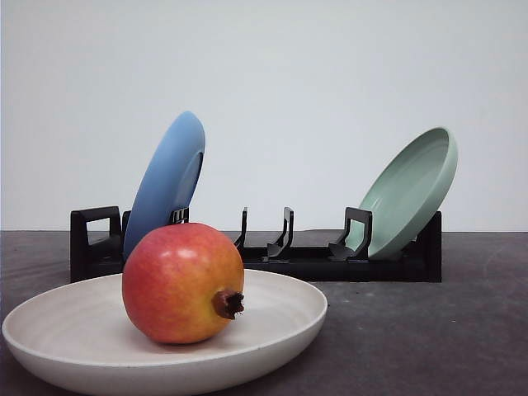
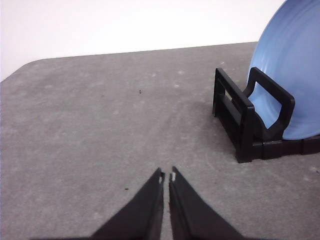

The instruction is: Place pomegranate in white plate

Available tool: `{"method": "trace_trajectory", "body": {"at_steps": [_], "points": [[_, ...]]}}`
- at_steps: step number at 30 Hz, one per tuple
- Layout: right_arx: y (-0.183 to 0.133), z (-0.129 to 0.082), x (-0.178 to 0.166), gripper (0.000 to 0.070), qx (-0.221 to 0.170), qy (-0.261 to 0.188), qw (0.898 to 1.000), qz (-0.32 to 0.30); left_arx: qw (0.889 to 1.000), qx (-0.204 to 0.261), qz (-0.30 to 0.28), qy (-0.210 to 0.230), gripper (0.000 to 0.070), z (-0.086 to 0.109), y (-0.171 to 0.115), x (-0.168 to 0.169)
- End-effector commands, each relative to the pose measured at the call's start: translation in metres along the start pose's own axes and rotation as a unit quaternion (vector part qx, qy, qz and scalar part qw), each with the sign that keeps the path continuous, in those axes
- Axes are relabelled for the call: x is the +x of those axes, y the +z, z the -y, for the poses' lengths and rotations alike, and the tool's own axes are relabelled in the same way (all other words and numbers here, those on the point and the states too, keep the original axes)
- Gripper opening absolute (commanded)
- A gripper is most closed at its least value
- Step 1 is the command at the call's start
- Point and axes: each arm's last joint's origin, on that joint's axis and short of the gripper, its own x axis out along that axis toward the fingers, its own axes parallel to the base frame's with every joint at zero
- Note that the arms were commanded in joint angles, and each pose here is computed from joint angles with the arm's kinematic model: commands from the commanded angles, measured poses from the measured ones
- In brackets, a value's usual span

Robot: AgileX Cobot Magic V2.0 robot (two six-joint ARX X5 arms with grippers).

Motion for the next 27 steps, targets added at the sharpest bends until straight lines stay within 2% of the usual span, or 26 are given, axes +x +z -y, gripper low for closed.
{"method": "trace_trajectory", "body": {"at_steps": [1, 27], "points": [[-0.0003, 0.0003, 0.0003, 0.0000, 0.006, -0.003, 1.000, 0.003, 1.000, 0.002, -0.006, -0.003, 0.0000, 0.0005, -0.0034, 0.0009], [-0.0002, 0.0003, 0.0003, 0.0000, 0.006, -0.003, 1.000, 0.003, 1.000, 0.002, -0.006, -0.003, 0.0000, 0.0005, -0.0034, 0.0009]]}}
